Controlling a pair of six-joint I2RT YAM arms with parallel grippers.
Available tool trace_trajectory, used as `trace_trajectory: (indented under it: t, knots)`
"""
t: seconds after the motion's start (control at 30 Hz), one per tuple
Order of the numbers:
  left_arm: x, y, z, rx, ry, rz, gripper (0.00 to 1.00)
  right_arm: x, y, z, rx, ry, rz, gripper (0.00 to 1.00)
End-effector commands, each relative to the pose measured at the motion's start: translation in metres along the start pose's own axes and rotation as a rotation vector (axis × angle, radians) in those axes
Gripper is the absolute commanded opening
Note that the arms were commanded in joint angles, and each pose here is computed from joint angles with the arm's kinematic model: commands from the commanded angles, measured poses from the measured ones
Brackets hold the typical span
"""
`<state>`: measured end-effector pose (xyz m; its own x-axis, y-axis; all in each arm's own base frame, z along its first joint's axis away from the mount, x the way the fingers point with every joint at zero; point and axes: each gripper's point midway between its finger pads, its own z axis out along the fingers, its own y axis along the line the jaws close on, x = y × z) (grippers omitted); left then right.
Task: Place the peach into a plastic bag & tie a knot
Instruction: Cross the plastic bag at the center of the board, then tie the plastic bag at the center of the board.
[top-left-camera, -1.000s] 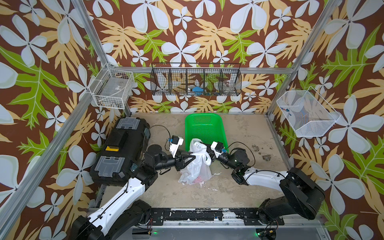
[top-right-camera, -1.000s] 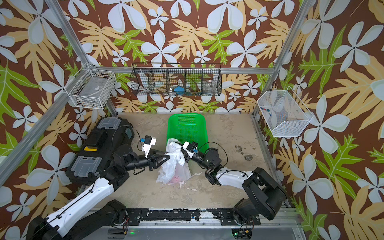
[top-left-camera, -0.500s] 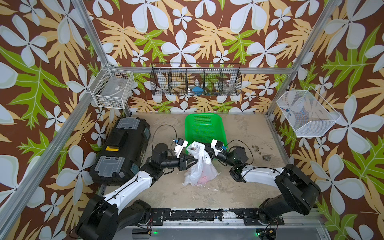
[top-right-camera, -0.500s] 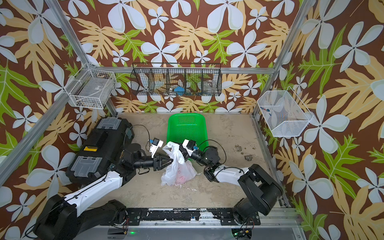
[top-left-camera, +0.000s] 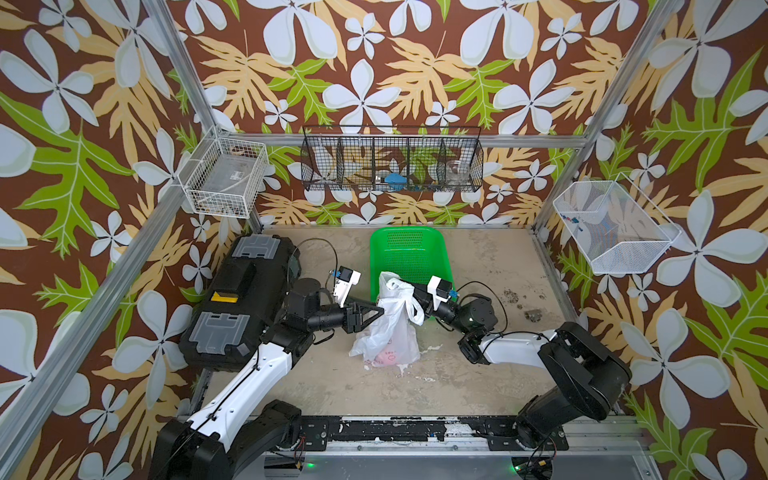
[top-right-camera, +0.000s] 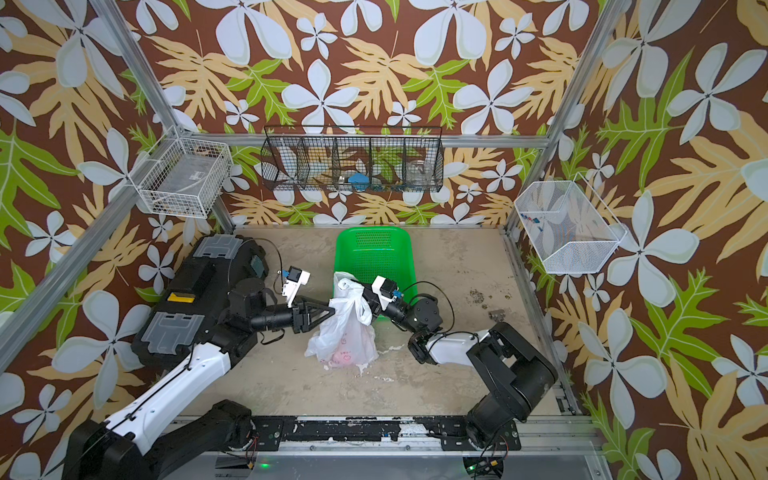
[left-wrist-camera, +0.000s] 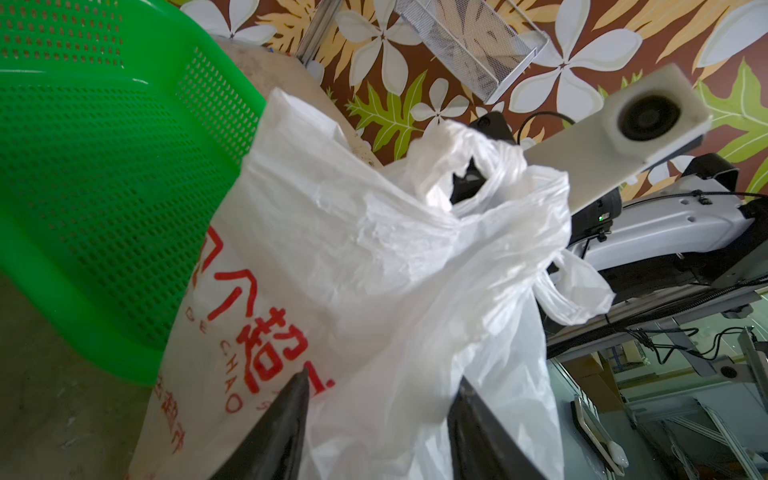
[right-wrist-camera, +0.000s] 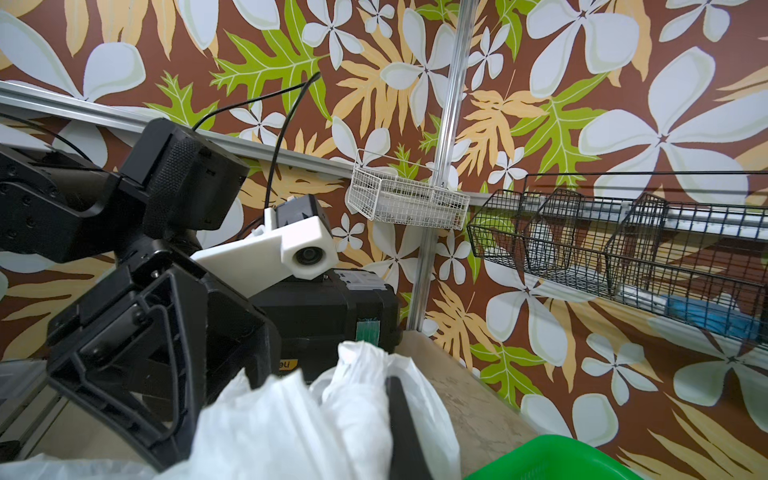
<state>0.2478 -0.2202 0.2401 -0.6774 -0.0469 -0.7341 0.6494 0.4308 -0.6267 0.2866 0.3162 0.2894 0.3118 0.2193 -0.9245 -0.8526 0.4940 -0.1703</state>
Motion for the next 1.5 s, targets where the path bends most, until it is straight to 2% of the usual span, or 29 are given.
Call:
trace_trajectory:
  t: [0.0, 0.17, 0.27, 0.43, 0.77, 0.93, 1.07, 1.3, 1.4, 1.47]
  knots:
    - [-0.003, 0.002, -0.009, -0.056, 0.042, -0.003, 0.56, -0.012, 0.000, 0.000, -0.004, -0.041, -0.008, 0.00]
    - [-0.060, -0.007, -0.025, -0.100, -0.069, 0.066, 0.57, -0.011, 0.003, 0.000, -0.025, -0.030, 0.001, 0.00]
    - [-0.082, -0.022, -0.017, 0.010, -0.109, 0.080, 0.57, -0.011, 0.008, 0.001, -0.058, -0.028, 0.013, 0.00]
    - [-0.069, -0.019, 0.007, 0.109, -0.012, 0.052, 0.51, -0.013, 0.013, 0.005, -0.101, -0.022, 0.037, 0.00]
    - [-0.070, -0.033, 0.008, 0.170, -0.008, 0.078, 0.52, -0.009, 0.017, 0.008, -0.133, 0.005, 0.048, 0.00]
    - [-0.055, -0.036, 0.018, 0.195, 0.034, 0.083, 0.50, -0.010, 0.016, 0.011, -0.136, 0.006, 0.061, 0.00]
    - [-0.050, -0.031, 0.021, 0.186, 0.044, 0.079, 0.42, -0.010, 0.016, 0.011, -0.137, 0.009, 0.064, 0.00]
    - [-0.056, -0.037, 0.021, 0.215, 0.036, 0.100, 0.13, -0.006, 0.021, 0.012, -0.169, 0.029, 0.089, 0.00]
    - [-0.056, -0.039, 0.021, 0.223, 0.035, 0.108, 0.01, -0.007, 0.019, 0.011, -0.153, 0.039, 0.094, 0.10]
    - [-0.056, -0.038, 0.020, 0.220, 0.030, 0.114, 0.00, -0.007, 0.017, 0.007, -0.140, 0.052, 0.100, 0.16]
